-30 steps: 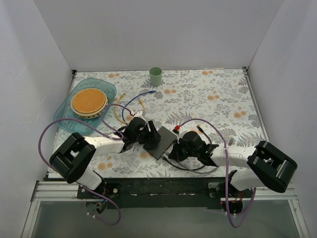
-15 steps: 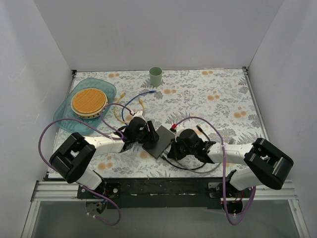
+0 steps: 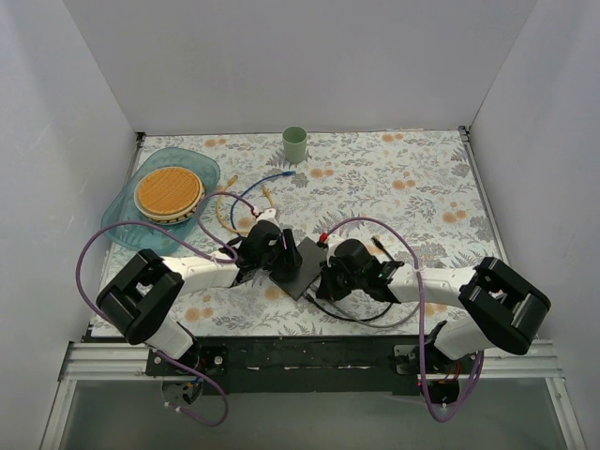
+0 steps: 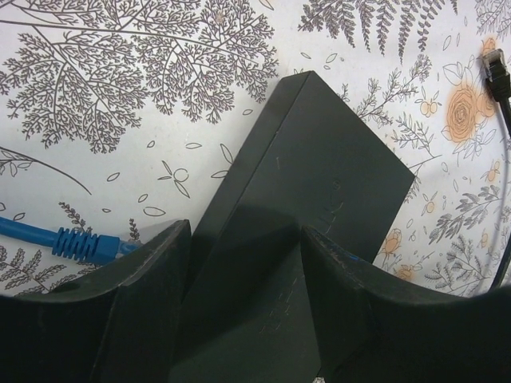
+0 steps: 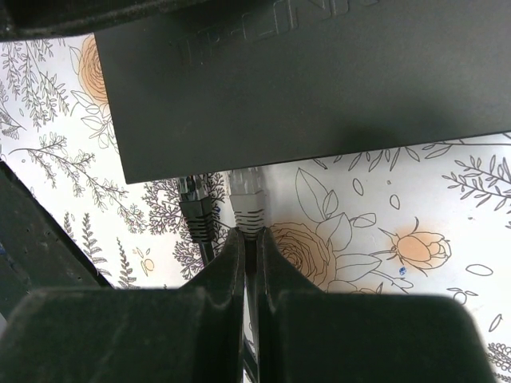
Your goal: Insert the plug into the switch port
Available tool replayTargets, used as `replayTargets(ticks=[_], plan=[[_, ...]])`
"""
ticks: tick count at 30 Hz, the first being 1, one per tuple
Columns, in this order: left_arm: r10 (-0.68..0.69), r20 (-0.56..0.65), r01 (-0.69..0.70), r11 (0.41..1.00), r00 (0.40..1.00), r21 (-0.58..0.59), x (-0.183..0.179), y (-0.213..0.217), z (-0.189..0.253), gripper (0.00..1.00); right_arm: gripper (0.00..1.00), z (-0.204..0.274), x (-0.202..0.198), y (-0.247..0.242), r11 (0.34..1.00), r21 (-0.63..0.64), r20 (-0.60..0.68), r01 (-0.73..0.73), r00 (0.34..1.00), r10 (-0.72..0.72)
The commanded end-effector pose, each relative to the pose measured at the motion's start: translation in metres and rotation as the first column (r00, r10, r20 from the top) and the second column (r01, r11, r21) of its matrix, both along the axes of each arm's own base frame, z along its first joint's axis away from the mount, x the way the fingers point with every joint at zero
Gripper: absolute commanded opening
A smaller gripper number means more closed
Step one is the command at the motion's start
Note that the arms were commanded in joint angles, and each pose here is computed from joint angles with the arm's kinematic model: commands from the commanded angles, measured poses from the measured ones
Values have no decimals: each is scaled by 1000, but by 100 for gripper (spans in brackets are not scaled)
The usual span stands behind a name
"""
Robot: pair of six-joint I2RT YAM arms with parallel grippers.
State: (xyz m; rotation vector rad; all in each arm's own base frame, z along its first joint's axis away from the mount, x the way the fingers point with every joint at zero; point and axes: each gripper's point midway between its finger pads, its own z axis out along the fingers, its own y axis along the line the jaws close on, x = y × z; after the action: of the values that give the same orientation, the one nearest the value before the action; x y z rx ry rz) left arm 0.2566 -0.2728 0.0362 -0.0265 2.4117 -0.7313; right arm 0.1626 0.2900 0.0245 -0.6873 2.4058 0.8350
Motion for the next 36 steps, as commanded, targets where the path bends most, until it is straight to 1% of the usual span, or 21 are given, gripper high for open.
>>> replayTargets(ticks=[1,4,10,16,22,27,31,34,36], plan=[[-551,-352,435,826,757,-359,-166,-78,24,11,1,105,97,57,941,321,356,109,907,-227],[-571,-379,449,816,729,-365,-175,-81,20,6,1,110,100,55,935,333,366,124,896,-250],[-584,-439,453,810,683,-373,-191,-83,8,0,1,124,106,51,920,368,401,139,868,-292],[-581,-471,448,813,663,-372,-199,-80,2,0,1,134,115,38,900,392,438,192,821,-366],[-592,-496,460,806,636,-372,-209,-83,-2,0,1,139,122,37,890,404,453,210,799,-395],[-559,-511,439,829,652,-347,-209,-79,-8,0,1,150,126,28,874,426,479,233,762,-437],[-545,-516,427,839,661,-338,-208,-78,-9,0,1,152,131,14,858,424,488,288,726,-485],[-534,-526,421,846,662,-328,-207,-78,-13,0,1,150,134,7,847,411,478,338,711,-516],[-532,-528,420,847,662,-327,-208,-78,-13,0,1,152,134,6,844,416,477,338,709,-519]])
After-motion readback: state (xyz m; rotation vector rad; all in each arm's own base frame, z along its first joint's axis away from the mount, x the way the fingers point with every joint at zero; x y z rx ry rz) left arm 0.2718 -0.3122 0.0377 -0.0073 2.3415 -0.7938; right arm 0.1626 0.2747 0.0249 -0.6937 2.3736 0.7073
